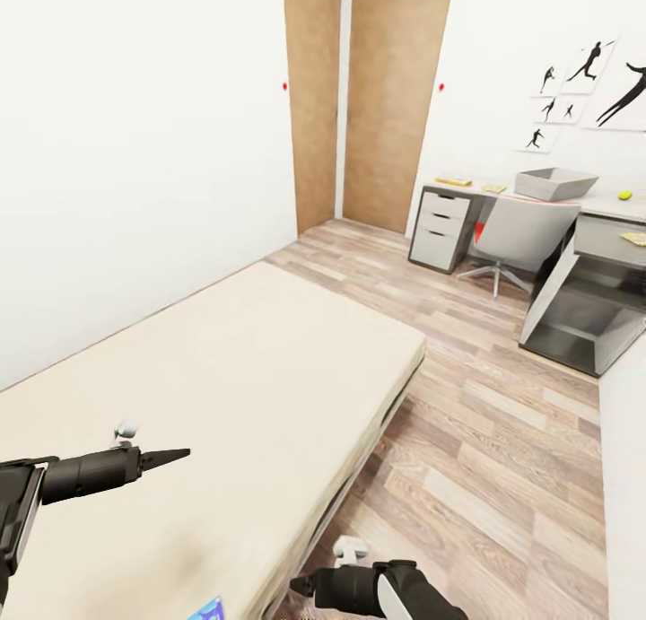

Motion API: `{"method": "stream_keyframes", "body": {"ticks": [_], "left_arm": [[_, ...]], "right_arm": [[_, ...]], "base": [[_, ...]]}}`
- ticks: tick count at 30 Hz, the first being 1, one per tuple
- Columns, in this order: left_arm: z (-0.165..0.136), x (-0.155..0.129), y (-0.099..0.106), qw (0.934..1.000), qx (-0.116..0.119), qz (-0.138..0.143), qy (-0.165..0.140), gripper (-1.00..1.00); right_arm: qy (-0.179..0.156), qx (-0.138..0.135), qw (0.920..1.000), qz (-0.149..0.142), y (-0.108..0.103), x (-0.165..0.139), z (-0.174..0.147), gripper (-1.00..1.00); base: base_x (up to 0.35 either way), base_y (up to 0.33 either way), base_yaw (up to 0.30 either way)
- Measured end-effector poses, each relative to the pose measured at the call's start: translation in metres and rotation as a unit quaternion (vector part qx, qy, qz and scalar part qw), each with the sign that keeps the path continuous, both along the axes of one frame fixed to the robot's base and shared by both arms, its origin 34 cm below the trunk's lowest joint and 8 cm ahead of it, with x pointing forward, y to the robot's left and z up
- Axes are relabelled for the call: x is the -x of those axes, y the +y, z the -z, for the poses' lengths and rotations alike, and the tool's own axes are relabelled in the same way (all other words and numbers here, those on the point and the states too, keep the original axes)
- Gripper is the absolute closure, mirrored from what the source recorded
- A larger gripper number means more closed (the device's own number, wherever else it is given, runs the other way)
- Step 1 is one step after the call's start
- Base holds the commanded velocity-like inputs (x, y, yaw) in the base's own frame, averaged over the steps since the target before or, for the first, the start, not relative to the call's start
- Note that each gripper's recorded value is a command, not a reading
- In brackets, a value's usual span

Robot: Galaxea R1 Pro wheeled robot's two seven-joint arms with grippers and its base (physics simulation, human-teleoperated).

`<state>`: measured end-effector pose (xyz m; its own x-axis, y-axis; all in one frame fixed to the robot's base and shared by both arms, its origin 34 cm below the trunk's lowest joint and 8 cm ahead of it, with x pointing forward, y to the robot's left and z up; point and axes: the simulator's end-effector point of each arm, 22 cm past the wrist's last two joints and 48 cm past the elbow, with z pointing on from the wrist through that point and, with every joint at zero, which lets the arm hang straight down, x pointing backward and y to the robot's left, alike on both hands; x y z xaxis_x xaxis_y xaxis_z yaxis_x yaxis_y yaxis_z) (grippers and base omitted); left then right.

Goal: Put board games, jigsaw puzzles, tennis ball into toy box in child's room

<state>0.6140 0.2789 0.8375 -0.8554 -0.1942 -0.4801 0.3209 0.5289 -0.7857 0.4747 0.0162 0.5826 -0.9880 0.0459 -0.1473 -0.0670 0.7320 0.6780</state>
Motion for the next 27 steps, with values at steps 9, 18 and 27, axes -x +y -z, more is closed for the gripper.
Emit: {"method": "stream_keyframes", "body": {"ticks": [9, 18, 27], "left_arm": [[0.007, 0.0, 0.0, 1.0, 0.001, 0.0, 0.007, -1.0], [0.013, 0.001, 0.0, 0.9999, 0.001, 0.0, 0.014, -1.0], [0.019, 0.001, 0.0, 0.9998, 0.001, -0.001, 0.021, -1.0]], "right_arm": [[0.005, -0.001, 1.0, 0.001, 0.0, 0.003, 0.004, -1.0], [0.012, -0.001, 0.9999, 0.001, 0.0, 0.007, 0.009, -1.0], [0.019, 0.002, 0.9998, 0.002, -0.004, 0.01, 0.015, -1.0]], "base": [[0.0, 0.0, -0.08], [0.0, 0.0, -0.079], [0.0, 0.0, -0.079]]}}
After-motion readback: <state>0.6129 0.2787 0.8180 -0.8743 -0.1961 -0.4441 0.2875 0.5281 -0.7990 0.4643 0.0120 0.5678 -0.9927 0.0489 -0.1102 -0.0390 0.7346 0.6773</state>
